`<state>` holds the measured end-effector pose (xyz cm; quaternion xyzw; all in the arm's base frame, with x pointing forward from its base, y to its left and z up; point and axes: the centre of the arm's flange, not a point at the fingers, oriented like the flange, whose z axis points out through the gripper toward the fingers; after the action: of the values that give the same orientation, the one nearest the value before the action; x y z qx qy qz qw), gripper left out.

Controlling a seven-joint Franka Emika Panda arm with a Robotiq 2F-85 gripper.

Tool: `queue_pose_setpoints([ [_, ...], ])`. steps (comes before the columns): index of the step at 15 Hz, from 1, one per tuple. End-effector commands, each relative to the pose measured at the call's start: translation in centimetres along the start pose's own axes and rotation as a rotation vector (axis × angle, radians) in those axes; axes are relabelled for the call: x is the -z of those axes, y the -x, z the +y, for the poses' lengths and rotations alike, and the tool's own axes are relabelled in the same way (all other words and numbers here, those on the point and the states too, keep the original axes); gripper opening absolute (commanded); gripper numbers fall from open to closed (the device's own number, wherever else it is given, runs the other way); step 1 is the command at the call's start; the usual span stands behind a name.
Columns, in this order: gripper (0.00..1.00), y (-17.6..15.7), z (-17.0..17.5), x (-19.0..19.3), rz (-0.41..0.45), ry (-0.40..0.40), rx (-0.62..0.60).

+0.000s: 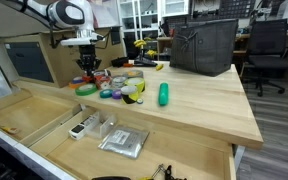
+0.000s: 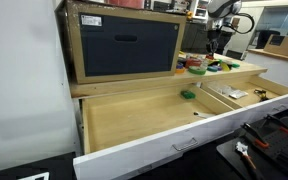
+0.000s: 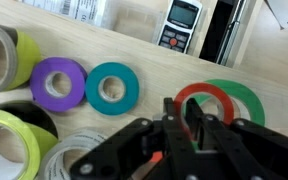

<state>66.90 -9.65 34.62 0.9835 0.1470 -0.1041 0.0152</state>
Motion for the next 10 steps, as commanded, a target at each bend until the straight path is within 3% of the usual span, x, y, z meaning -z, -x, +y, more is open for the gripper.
queue_pose_setpoints([
  [1,0.04,-3.1,1.8,-0.1,-0.061,-0.019,-0.089],
  [8,0.04,-5.3,3.3,-2.6,-0.126,-0.026,-0.196],
  [10,0.04,-5.1,3.8,-2.6,-0.121,0.010,-0.199],
])
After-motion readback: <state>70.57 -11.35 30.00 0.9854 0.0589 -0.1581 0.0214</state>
